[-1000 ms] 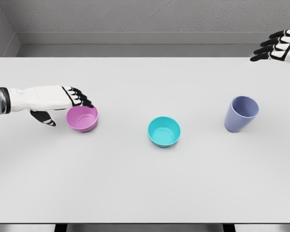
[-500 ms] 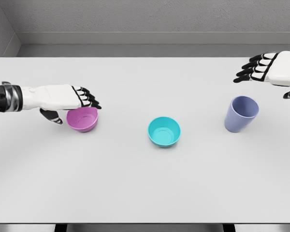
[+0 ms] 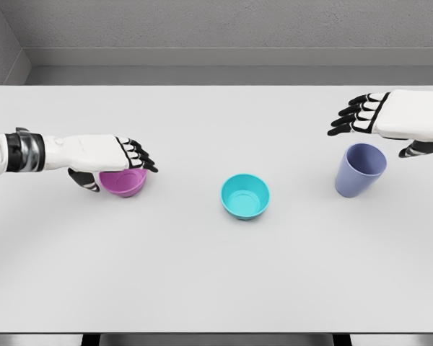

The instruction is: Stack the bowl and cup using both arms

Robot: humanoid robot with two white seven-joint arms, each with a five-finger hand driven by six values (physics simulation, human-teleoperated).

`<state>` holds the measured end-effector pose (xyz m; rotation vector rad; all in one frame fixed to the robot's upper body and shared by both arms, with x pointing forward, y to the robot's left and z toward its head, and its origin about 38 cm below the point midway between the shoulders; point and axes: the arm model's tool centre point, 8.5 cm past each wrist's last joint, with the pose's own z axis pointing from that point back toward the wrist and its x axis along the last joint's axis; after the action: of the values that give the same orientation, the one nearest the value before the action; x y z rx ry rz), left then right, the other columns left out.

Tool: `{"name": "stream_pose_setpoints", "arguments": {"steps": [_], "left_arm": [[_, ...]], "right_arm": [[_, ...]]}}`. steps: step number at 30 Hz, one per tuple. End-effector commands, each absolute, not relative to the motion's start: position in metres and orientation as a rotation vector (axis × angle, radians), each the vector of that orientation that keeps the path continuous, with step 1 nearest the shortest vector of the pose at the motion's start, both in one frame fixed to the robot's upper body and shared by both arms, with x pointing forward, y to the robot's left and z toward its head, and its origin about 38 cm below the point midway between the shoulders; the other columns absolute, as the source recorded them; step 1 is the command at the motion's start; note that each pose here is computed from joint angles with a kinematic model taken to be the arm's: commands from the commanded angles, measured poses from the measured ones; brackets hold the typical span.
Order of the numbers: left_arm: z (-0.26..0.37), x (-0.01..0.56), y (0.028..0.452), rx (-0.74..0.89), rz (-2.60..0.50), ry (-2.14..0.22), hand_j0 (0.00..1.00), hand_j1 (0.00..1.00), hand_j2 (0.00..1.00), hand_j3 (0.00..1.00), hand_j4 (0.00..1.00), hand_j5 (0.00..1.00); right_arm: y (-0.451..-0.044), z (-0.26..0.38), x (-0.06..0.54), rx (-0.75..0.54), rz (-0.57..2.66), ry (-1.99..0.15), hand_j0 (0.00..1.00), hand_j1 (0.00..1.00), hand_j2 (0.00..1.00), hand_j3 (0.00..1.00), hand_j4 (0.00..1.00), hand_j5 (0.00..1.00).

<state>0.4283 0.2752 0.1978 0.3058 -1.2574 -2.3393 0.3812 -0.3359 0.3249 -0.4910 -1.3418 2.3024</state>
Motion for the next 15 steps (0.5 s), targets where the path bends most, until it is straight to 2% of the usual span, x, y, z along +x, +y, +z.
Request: {"name": "stream_pose_setpoints", "arguments": {"steps": [1, 15], "left_arm": [[0.198, 0.428, 0.275, 0.303, -2.336, -1.258, 1.0, 1.0, 1.0, 1.0, 1.0, 1.0], [0.195, 0.429, 0.271, 0.31, -2.352, -1.251, 1.0, 1.0, 1.0, 1.0, 1.0, 1.0]], "right_arm": [[-0.335, 0.325, 0.381, -0.488, 2.299, -1.346, 1.0, 1.0, 1.0, 1.0, 1.0, 1.0], [-0.332, 0.309, 0.376, -0.43, 2.326, -1.306, 1.0, 1.0, 1.0, 1.0, 1.0, 1.0]]}}
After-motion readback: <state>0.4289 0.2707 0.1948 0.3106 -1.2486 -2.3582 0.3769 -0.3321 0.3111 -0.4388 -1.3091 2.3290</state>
